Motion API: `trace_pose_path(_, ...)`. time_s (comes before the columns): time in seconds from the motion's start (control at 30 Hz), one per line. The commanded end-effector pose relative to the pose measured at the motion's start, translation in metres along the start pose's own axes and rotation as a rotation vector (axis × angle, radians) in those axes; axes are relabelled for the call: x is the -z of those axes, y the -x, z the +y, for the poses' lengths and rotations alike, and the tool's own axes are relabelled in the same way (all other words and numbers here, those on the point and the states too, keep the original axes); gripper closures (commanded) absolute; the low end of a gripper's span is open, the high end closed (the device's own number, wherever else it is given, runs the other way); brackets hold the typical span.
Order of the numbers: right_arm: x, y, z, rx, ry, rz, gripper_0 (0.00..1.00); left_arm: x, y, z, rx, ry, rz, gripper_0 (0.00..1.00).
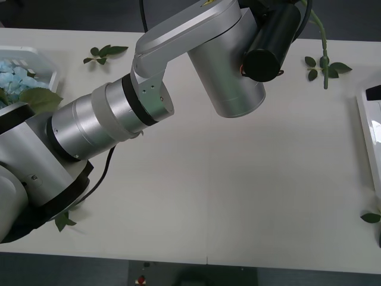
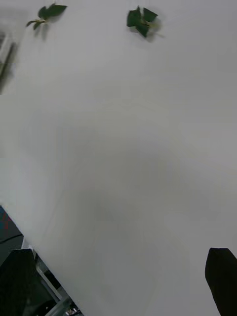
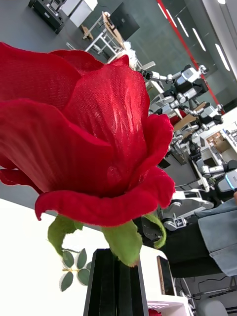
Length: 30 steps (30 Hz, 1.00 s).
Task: Put the red flowers into the right box and the blue flowers into the left box
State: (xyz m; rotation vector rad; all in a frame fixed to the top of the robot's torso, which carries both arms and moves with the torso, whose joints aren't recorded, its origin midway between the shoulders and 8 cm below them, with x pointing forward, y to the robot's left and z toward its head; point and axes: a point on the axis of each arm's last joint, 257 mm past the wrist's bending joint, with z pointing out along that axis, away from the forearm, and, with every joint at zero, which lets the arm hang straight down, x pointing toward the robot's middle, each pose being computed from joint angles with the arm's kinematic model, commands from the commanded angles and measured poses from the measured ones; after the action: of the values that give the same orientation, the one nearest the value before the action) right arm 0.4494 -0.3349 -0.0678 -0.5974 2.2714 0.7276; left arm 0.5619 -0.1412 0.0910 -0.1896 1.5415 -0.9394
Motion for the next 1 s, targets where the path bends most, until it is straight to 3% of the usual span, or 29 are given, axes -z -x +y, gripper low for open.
trace_pose_path(0.03, 0.005, 0.018, 0.024, 0.053, 0.067, -0.058, 0.00, 0.007, 0.021, -0.042, -0.003, -0.075, -0.038, 1.00)
trace_pose_path(0.5, -0.016, 0.063, 0.089, -0.035, 0.331, -0.210, 0.00, 0.007, 0.021, -0.042, -0.003, -0.075, -0.038, 1.00)
trace_pose_path(1.0, -0.040, 0.117, 0.131, -0.081, 0.416, -0.255, 0.00, 0.007, 0.021, -0.042, -0.003, -0.075, -0.038, 1.00)
